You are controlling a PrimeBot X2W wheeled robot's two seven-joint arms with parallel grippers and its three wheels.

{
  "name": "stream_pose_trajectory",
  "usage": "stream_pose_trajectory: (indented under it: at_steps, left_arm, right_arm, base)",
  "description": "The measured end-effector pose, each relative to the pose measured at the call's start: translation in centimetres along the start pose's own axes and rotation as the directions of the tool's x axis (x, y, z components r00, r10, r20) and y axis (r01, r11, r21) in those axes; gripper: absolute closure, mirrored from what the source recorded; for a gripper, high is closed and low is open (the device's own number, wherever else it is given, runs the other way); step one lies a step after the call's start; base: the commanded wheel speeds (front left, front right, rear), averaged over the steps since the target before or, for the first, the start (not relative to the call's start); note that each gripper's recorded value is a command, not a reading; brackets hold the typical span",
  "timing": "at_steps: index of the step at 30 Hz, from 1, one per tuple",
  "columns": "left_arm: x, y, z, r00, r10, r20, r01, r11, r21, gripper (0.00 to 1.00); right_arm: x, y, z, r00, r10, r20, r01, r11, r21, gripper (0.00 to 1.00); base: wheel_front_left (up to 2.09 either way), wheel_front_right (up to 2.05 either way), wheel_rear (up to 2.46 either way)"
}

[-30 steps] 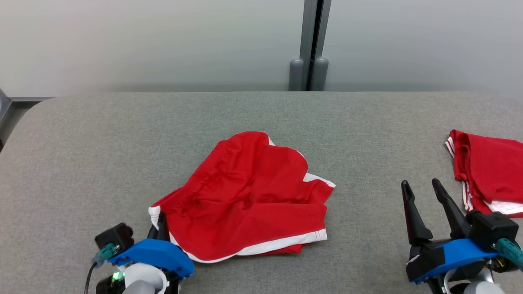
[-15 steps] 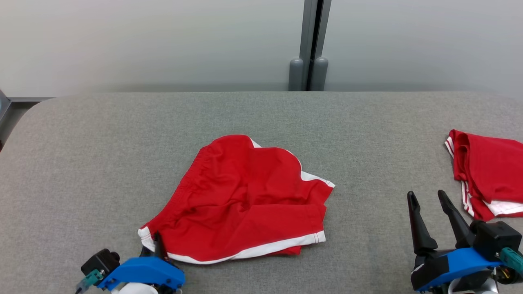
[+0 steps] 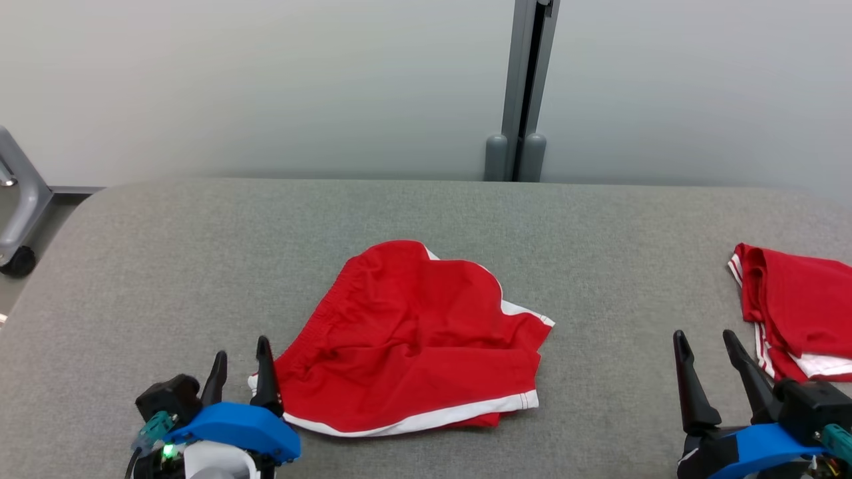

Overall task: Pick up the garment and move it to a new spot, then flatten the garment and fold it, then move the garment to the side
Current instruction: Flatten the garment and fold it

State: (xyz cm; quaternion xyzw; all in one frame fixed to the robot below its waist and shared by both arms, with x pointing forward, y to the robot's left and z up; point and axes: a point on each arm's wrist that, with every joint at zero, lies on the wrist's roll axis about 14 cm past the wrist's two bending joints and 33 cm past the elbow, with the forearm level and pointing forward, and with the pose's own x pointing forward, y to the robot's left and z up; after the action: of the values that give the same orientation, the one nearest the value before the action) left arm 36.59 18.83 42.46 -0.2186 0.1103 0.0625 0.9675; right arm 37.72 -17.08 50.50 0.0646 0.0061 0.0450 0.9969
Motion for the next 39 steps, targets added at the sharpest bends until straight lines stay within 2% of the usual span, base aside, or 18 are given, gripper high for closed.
stream_pose_trajectory:
  at_steps: [4,10,20,35,39]
  left_arm:
    - [-0.6,-2.5,2.4,0.991,-0.107,0.078,0.1,0.991,0.09,0.0]
    - [-1.9,-4.1,2.9,0.98,-0.169,0.107,0.153,0.978,0.142,0.0]
    - [-3.1,-4.9,1.9,0.976,-0.193,0.097,0.169,0.961,0.217,0.0]
    - [-3.3,-3.8,2.2,0.981,-0.172,0.089,0.146,0.958,0.246,0.0]
    - [-3.3,-3.5,2.4,0.982,-0.164,0.092,0.137,0.959,0.247,0.0]
  right_arm:
    - [-0.4,0.8,0.3,1.0,0.025,0.013,-0.025,1.0,-0.003,0.0]
    - [-1.3,1.8,-0.4,0.999,0.051,0.009,-0.051,0.999,0.002,0.0]
    - [-2.1,2.0,-1.3,0.999,0.054,-0.006,-0.054,0.998,0.019,0.0]
    - [-1.8,2.0,-1.8,0.998,0.054,-0.016,-0.054,0.998,0.012,0.0]
    - [-1.7,2.8,-2.4,0.996,0.08,-0.042,-0.08,0.997,-0.004,0.0]
  base:
    - [0.0,0.0,0.0]
    - [0.0,0.0,0.0]
    - [0.0,0.0,0.0]
    - [0.0,0.0,0.0]
    - [0.0,0.0,0.0]
